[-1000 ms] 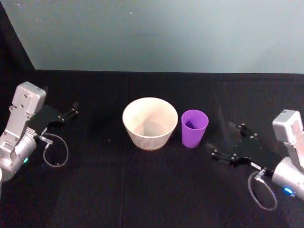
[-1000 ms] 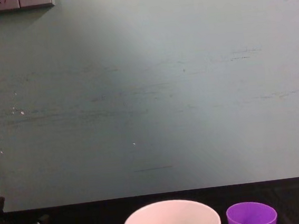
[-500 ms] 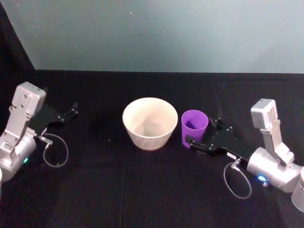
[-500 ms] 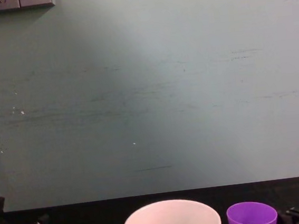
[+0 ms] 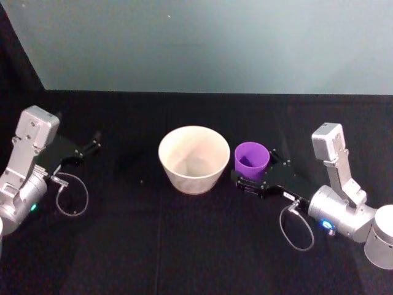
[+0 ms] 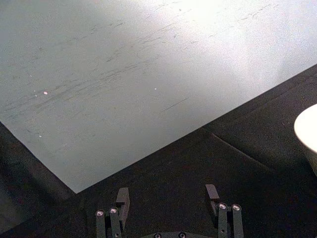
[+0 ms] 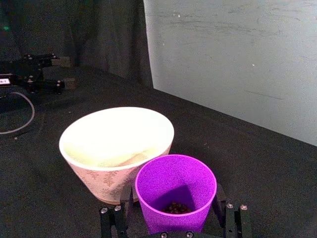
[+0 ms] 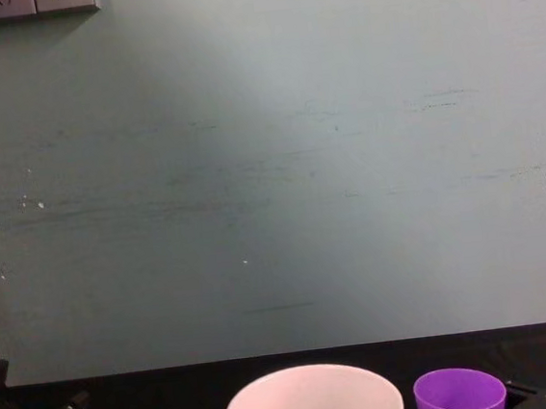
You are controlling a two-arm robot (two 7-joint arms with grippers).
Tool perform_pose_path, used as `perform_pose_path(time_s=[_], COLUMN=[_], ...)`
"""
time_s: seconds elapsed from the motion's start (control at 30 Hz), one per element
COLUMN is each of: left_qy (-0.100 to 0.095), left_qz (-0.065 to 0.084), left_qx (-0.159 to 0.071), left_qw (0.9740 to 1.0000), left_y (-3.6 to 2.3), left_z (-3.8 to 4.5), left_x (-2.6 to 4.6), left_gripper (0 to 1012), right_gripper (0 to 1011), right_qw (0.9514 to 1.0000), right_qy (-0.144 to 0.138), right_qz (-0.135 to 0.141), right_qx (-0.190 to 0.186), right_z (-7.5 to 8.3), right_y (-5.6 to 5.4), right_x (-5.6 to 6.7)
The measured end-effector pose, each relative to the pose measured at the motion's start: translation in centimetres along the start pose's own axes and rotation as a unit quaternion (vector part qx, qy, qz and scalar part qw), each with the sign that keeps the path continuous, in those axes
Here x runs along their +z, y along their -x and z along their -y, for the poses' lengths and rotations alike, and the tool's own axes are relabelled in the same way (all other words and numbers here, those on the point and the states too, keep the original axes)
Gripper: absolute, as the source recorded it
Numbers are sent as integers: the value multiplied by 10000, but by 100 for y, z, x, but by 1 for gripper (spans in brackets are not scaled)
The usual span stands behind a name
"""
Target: Pick up the cup and pour the mung beans from the cup into the bowl.
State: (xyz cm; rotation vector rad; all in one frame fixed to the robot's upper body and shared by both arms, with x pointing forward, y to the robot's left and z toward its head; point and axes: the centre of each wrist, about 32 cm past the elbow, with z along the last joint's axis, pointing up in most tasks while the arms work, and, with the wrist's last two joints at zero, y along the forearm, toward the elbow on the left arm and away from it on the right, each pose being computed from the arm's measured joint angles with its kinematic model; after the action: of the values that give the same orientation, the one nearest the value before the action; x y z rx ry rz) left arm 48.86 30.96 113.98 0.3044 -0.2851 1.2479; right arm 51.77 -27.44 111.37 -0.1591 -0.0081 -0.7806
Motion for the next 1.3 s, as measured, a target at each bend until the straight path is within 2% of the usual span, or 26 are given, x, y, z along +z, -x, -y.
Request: perform_pose_path(time_s=[0.2,0.33,0.43,0.57,0.8,0.83,0.9,1.03,1.17,1.3], left_qy=[0,0,0,0,-1,0,0,-1,-1,-1], left_qz=[0,0,0,0,0,0,0,0,0,0], left_qx=[0,0,0,0,0,0,0,0,0,0], left_qw=[10000,10000,10000,10000,10000,10000,10000,10000,10000,10000], left_y=[0,0,0,0,0,0,0,0,0,0], left_z=[0,0,0,0,0,0,0,0,0,0], left_x=[0,0,0,0,0,0,0,0,0,0], left_gripper=[1000,1000,1000,1000,1000,1000,1000,1000,1000,1000], right_gripper=[995,907,805,763,732,730,726,726,726,726], right_qw=[10000,9999,9999,9998,9991,9990,9989,9989,9986,9984], right_qy=[-27,-78,-97,-197,-391,-416,-419,-338,-323,-367], right_qz=[0,-35,-67,-86,-71,-67,-61,-57,-91,-121], right_qx=[-40,-59,-41,-17,-133,-176,-197,-317,-401,-418], right_z=[-17,-23,-19,5,130,157,173,237,295,335], right_y=[-1,11,20,34,74,78,85,92,88,88], right_x=[-1,-13,-18,19,210,271,326,542,692,765])
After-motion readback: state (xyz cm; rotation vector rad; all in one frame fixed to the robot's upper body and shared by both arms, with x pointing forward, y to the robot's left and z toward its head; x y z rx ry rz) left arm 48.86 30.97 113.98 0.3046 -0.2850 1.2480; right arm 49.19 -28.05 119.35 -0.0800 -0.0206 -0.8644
